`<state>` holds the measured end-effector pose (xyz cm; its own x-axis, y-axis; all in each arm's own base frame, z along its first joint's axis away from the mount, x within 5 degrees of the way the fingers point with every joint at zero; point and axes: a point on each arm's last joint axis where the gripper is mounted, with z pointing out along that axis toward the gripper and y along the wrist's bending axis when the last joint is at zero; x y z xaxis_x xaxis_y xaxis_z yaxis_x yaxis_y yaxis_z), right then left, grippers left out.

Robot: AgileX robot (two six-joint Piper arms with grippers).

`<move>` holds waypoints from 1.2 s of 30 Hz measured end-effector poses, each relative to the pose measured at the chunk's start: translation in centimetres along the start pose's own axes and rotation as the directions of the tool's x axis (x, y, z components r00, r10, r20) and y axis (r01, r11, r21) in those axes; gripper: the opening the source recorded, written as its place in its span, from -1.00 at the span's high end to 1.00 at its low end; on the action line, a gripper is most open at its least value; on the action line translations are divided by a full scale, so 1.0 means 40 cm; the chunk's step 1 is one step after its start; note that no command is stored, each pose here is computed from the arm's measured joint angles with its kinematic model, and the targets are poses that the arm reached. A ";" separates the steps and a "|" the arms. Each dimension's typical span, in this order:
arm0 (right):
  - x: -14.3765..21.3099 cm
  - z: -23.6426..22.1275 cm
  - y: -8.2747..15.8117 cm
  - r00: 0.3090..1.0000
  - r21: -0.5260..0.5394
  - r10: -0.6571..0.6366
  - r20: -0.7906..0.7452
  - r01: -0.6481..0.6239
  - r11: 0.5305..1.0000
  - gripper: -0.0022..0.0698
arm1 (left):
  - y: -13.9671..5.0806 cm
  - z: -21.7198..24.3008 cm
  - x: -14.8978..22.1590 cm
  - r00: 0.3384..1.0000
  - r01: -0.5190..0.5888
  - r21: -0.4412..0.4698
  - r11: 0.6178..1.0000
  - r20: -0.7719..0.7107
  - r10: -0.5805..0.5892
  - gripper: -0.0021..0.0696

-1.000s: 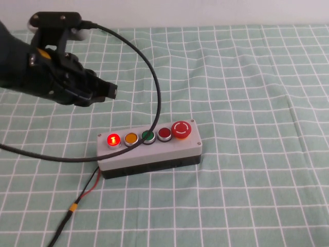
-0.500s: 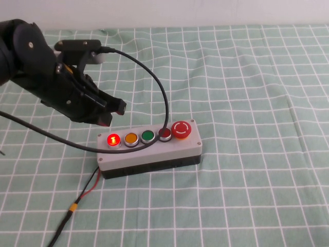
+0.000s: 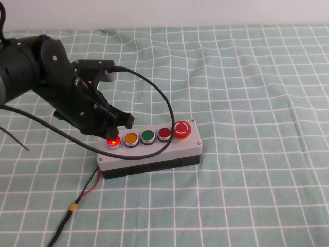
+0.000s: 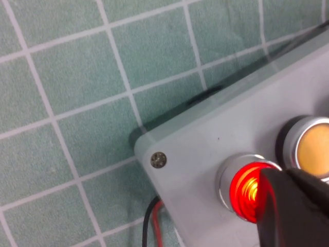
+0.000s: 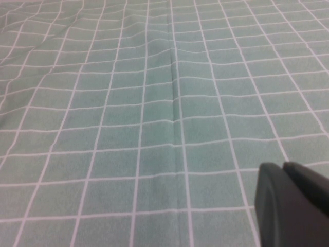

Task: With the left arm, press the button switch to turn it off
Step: Press the button to turn off

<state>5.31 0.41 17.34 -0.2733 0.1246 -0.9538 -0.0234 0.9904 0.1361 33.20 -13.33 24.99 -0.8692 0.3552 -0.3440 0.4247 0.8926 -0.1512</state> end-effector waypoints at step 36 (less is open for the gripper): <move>0.000 0.000 0.000 1.000 0.000 0.000 0.000 0.000 1.000 0.99 | -0.018 -0.145 -0.010 0.984 -0.045 -0.048 0.998 0.171 0.053 0.95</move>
<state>5.31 0.41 17.34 -0.2733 0.1246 -0.9538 -0.0234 0.9904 0.1361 31.77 -12.51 30.60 -0.7891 0.3492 -0.5053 0.4512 0.8877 -0.0912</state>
